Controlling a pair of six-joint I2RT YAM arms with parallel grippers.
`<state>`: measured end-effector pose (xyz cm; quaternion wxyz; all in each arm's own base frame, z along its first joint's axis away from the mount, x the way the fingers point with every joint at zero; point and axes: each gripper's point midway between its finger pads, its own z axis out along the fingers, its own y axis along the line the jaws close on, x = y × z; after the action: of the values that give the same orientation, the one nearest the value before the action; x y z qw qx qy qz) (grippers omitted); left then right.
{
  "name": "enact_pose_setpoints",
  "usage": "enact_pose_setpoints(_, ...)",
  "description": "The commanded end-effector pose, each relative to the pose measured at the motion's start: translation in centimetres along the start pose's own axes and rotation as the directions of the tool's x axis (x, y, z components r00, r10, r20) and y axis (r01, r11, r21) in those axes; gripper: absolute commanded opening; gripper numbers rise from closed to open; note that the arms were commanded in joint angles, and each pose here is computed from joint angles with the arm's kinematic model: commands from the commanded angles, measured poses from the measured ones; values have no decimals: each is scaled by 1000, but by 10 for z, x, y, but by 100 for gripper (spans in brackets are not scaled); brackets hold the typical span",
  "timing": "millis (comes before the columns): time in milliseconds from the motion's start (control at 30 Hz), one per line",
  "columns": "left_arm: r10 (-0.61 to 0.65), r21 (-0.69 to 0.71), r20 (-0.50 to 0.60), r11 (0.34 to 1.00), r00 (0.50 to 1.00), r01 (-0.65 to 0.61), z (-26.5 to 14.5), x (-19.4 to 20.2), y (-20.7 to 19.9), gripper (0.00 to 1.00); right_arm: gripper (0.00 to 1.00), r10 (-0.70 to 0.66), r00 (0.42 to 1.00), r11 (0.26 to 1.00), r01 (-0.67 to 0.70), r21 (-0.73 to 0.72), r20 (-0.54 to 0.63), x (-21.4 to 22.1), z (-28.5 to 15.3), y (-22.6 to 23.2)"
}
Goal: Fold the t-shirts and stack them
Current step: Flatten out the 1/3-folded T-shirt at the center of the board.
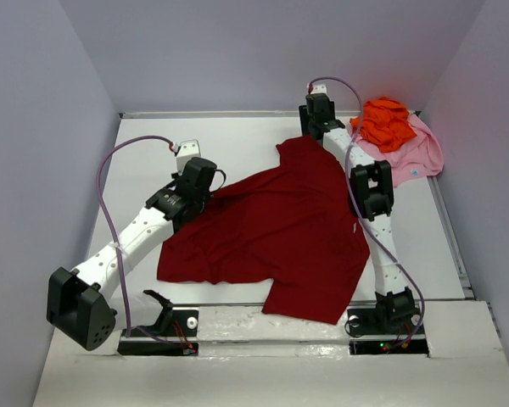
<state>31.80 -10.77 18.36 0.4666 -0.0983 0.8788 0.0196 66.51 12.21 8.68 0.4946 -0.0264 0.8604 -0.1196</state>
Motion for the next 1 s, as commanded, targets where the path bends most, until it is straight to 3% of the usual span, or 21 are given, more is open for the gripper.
enact_pose_setpoints(0, -20, 24, 44, 1000, 999, 19, -7, -12, 1, 0, 72, 44, 998, 999, -45, 30, 44, -14, 4, -21)
enact_pose_setpoints(133, -20, 26, 44, 999, 999, 18, -7, -13, 0, 0, 72, 42, 998, 999, -44, 29, 43, -15, 3, -27)
enact_pose_setpoints(533, -26, 38, 53, 999, 998, 24, -10, -15, 0, 0, 71, 153, 986, 968, -164, -189, -71, 6, -2, 14)
enact_pose_setpoints(967, -27, 48, 52, 999, 998, 24, -10, -15, -2, 0, 71, 159, 977, 957, -187, -220, -141, 30, 3, 21)
